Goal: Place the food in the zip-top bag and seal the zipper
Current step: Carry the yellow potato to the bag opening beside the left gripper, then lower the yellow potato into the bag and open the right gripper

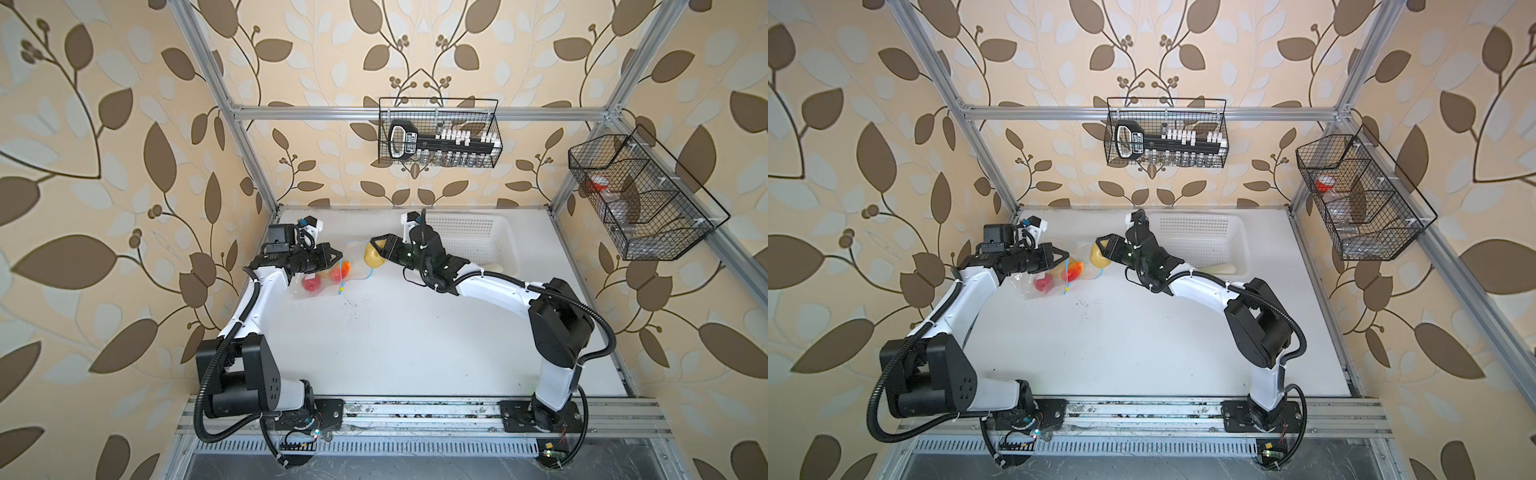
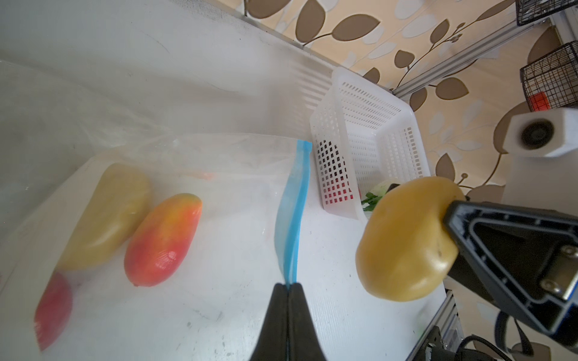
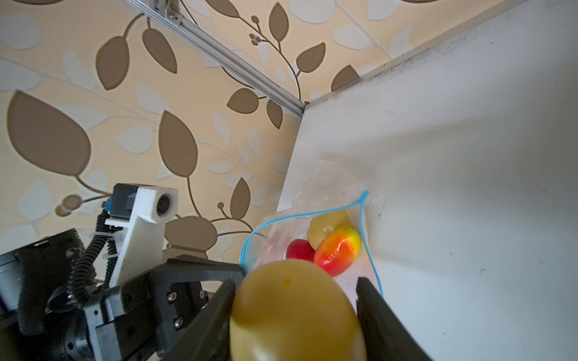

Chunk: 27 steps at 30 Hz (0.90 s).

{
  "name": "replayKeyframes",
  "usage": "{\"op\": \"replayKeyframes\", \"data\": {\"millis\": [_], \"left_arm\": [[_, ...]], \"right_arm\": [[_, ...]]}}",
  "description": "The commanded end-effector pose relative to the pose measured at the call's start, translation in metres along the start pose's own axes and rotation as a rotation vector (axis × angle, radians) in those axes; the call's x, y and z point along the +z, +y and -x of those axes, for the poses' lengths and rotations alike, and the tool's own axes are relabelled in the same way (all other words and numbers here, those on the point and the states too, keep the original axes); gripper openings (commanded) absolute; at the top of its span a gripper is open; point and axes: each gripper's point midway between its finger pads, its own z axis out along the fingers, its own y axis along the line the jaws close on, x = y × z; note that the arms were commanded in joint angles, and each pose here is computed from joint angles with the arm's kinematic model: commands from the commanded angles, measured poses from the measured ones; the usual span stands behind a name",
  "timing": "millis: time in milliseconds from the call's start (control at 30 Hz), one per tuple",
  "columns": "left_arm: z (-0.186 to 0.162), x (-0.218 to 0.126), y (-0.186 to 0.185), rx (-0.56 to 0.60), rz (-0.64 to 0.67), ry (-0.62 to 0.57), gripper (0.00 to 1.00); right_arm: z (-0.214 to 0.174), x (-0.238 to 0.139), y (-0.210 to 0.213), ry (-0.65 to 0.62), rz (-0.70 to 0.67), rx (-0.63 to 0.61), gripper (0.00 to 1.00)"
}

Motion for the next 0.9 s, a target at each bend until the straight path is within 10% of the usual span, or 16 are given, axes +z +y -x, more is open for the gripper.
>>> {"op": "replayKeyframes", "data": {"millis": [0, 867], "left_arm": [[0.011, -0.014, -0.018, 0.046, -0.044, -0.050, 0.00], [0.021, -0.022, -0.033, 0.035, -0.084, -0.070, 0.00]], "right_arm": [[0.001, 0.008, 0.009, -0.025, 0.006, -0.018, 0.30], [-0.046, 0.058, 0.026, 0.003, 0.035, -0.017, 0.28]]}}
